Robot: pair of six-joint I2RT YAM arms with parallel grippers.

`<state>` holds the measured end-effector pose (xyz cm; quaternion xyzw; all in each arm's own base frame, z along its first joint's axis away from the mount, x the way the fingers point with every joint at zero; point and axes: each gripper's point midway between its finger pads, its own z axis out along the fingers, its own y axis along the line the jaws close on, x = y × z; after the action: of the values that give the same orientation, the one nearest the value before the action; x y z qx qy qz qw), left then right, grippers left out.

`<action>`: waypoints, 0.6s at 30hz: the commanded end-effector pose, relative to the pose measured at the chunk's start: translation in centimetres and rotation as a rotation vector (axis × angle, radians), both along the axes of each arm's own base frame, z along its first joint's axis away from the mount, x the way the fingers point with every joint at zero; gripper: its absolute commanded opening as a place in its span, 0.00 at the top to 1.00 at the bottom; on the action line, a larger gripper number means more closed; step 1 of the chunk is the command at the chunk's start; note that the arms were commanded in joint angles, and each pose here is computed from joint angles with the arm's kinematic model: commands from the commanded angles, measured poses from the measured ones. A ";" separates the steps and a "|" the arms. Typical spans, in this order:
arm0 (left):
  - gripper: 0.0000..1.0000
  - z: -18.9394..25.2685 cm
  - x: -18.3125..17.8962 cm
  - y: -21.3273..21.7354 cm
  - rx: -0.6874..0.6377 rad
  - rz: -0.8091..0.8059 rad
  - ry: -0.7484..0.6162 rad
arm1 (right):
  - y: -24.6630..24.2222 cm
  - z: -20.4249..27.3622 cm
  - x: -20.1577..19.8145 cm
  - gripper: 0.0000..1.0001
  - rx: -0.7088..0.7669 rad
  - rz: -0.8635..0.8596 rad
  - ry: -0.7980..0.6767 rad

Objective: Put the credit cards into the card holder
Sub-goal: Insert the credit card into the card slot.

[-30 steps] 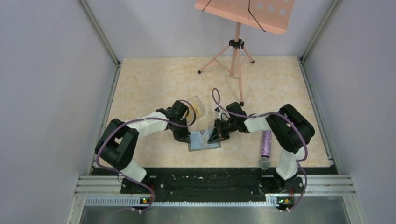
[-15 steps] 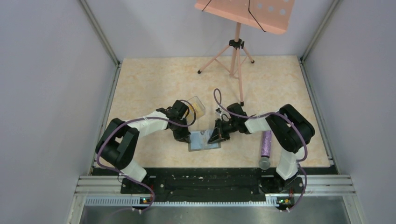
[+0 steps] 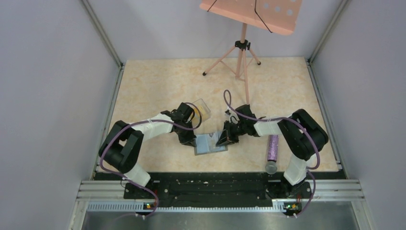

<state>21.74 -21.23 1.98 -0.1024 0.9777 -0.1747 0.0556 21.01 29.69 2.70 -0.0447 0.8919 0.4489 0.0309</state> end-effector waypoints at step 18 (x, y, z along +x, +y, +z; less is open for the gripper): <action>0.91 -0.2 0.7 -0.3 0.007 -0.001 -0.016 | 0.5 0.6 0.4 1.00 0.039 -0.018 0.022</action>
<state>21.75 -21.25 1.99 -0.1025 0.9776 -0.1751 0.0555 20.80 29.62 3.13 -0.0268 0.8936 0.4476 0.0191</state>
